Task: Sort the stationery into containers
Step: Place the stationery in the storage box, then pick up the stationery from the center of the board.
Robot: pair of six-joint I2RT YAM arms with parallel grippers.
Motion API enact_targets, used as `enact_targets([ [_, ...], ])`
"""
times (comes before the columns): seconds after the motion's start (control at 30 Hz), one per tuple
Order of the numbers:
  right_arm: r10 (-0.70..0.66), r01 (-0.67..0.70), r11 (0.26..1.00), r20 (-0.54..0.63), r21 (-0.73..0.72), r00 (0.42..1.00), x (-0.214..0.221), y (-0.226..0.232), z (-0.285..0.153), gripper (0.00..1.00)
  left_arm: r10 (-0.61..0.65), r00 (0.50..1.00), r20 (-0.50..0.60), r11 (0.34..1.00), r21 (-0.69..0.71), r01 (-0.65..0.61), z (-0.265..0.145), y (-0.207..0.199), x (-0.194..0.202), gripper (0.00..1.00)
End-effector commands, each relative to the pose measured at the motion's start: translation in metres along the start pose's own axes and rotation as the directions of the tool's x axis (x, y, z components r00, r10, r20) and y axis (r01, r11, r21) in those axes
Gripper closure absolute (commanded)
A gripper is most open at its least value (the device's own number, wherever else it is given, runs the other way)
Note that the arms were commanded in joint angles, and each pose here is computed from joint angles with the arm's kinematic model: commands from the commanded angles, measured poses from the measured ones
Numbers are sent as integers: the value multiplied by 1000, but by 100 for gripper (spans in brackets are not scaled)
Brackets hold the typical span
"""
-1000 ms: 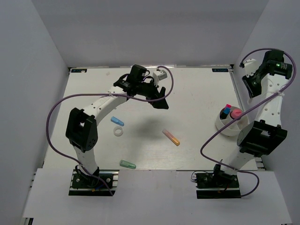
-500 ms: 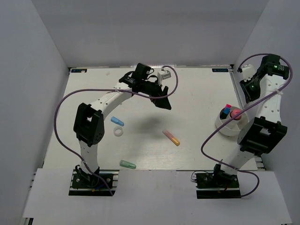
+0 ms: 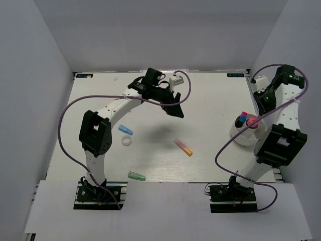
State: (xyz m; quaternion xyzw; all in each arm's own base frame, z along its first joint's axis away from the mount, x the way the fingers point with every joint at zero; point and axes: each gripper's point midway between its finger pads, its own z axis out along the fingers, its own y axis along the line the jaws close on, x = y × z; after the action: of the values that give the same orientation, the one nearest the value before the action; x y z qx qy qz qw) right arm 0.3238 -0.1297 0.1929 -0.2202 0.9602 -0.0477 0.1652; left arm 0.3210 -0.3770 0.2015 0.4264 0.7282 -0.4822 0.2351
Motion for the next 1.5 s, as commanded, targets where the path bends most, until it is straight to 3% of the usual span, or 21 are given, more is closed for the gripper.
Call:
enact_targets([
  [0.0,-25,24,999,52,28,998,-4,-4,-5,100,63,997,43,998,3,-63,-11,-16,-22,2],
  [0.13,-25,24,1000,52,18,998,-6,-5,-1,100,65,997,34,998,-9,-65,-12,-15,-19,2],
  [0.27,-20,19,1000,50,14,999,-9,-8,-4,62,40,998,46,999,-35,-38,-18,-12,-20,2],
  [0.37,-22,21,1000,60,19,998,-15,-10,-15,51,53,997,50,997,-65,-50,-25,-11,-23,2],
  [0.53,-22,20,999,79,25,997,-24,-13,-37,49,88,996,28,996,-24,-88,-33,-18,-8,2],
  [0.6,-21,17,999,98,42,995,-29,-14,-47,48,181,983,-20,983,26,-180,-39,-22,8,2],
  [0.67,-25,18,998,127,59,992,-34,-13,-58,48,342,932,-118,940,50,-339,-42,-19,34,3],
  [0.73,-26,18,998,143,60,989,-37,-10,-62,47,421,878,-228,907,78,-414,-42,-9,71,7],
  [0.77,-21,13,998,149,55,989,-38,-6,-63,47,513,803,-302,857,132,-498,-40,-7,94,8],
  [0.87,-7,4,1000,161,17,987,-41,4,-59,47,586,702,-404,806,206,-554,-35,-1,141,10],
  [1.03,41,-34,998,183,-45,982,-49,20,-55,47,717,561,-414,683,253,-685,-9,3,162,9],
  [1.27,80,-61,993,195,-102,978,-51,35,-52,47,851,446,-278,519,311,-796,33,5,150,9],
  [1.47,84,-65,992,186,-110,979,-46,40,-51,47,853,438,-284,516,325,-793,61,26,144,11],
])
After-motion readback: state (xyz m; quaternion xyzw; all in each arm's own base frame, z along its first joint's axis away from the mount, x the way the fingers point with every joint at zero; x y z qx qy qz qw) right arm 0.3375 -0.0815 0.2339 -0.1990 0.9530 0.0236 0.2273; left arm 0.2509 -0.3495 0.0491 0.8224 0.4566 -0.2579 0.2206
